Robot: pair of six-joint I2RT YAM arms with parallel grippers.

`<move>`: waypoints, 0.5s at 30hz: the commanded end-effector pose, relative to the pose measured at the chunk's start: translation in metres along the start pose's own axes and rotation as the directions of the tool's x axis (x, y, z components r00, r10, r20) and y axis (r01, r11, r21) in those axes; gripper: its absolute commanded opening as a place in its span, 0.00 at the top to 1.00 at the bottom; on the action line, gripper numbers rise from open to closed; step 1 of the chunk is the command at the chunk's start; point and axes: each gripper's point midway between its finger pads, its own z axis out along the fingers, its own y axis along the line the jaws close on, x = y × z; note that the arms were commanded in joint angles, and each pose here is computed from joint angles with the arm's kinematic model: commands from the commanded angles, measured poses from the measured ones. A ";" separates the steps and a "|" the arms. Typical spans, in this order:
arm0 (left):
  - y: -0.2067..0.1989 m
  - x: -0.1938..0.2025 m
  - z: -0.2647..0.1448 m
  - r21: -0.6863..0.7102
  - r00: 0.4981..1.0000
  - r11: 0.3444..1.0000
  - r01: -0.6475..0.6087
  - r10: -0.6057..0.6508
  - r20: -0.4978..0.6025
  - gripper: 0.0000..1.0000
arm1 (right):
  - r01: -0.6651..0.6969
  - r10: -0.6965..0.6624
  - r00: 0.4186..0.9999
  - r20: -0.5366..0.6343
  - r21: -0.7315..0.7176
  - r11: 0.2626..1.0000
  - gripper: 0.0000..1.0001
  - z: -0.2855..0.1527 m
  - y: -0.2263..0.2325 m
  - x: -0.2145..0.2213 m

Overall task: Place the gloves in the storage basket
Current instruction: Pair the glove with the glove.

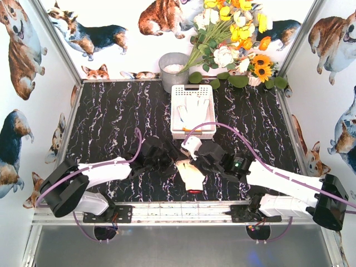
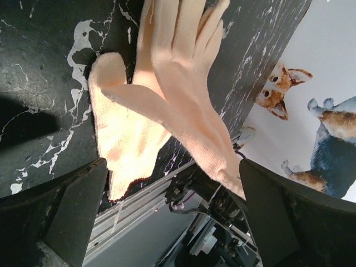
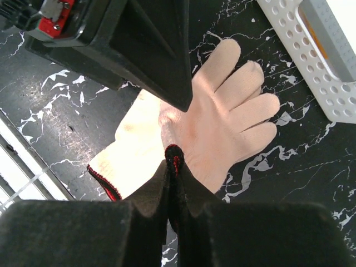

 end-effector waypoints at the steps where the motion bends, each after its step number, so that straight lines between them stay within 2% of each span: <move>1: -0.013 -0.005 0.007 0.044 0.999 0.998 0.034 -0.036 0.025 0.01 | -0.058 0.058 0.993 0.102 -0.004 0.998 1.00 -0.004 0.003 -0.021; 8: -0.025 -0.020 0.017 0.100 0.990 0.990 0.097 -0.107 0.095 0.01 | -0.075 0.076 0.991 0.115 -0.009 0.997 1.00 -0.008 0.004 -0.017; 15: -0.032 -0.020 0.032 0.109 0.990 0.989 0.098 -0.107 0.088 0.01 | -0.082 0.084 0.989 0.124 -0.023 0.996 1.00 -0.010 0.006 -0.016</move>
